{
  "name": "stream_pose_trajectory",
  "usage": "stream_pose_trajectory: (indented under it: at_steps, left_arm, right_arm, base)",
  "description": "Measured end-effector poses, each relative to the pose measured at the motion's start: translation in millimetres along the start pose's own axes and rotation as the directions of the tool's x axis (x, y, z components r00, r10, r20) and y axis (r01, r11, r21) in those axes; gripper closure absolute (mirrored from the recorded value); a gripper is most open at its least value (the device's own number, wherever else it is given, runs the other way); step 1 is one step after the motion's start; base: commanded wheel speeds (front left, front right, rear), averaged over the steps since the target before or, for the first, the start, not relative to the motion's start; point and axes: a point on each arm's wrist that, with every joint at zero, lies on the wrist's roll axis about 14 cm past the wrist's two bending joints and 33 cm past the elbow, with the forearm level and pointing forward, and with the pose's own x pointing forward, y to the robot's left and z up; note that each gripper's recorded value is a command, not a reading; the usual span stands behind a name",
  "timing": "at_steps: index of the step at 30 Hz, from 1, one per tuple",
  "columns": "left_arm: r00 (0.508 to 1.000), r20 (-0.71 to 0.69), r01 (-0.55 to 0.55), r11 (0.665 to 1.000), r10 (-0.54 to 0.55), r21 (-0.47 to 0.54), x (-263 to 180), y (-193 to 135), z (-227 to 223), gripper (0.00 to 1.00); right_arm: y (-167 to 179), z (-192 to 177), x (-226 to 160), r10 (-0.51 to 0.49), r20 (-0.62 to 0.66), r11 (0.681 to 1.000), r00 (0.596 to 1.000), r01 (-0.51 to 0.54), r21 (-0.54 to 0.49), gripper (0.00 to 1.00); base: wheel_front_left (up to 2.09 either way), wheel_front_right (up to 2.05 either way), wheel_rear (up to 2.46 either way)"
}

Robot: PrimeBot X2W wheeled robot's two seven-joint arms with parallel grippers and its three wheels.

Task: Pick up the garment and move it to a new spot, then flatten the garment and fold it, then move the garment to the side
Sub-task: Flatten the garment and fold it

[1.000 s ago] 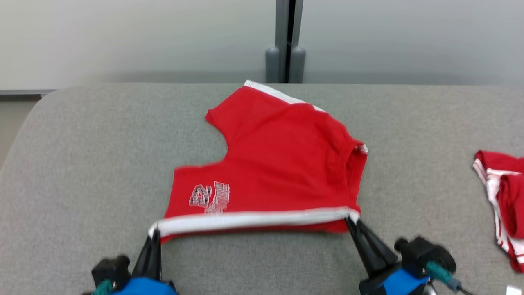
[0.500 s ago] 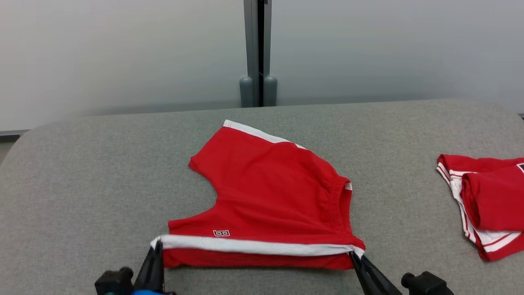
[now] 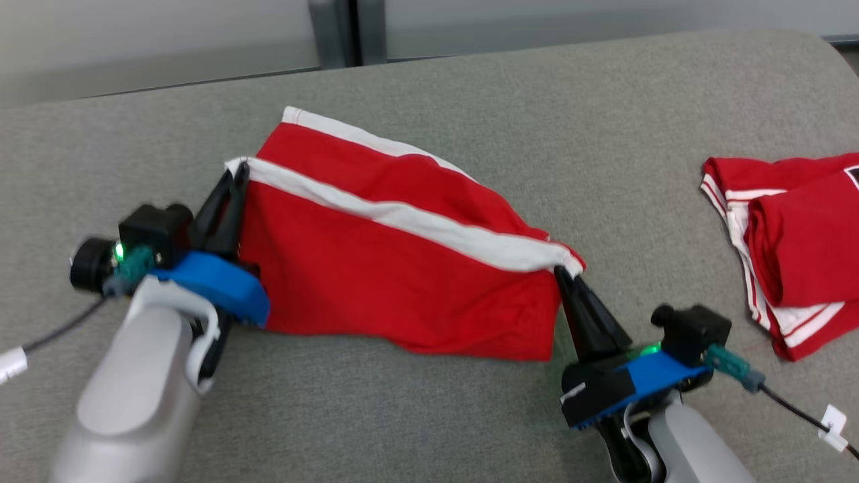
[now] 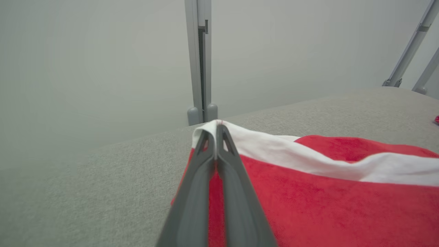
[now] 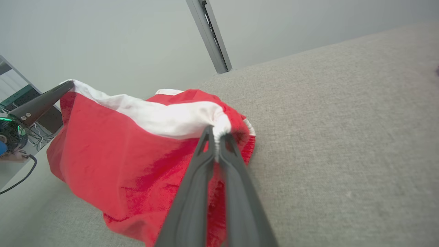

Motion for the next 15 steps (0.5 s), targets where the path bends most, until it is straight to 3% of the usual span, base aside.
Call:
stream_pose_trajectory:
  at_steps: [4, 15]
  left_arm:
    - [0.997, -0.035, 0.071, 0.997, -0.07, 0.032, 32.2, -1.3, -1.3, 1.0]
    - [0.988, -0.084, 0.135, 0.987, -0.128, 0.088, 96.5, 14.8, -4.0, 1.0]
  right_arm:
    - [-7.3, 1.6, 16.8, -0.014, 0.006, 0.999, 1.0, 0.014, 0.046, 1.0]
    - [-26.3, 15.9, 48.3, -0.045, 0.052, 0.991, 0.998, 0.038, 0.125, 1.0]
  base:
    - [0.0, 0.0, 0.0]
    - [0.0, 0.0, 0.0]
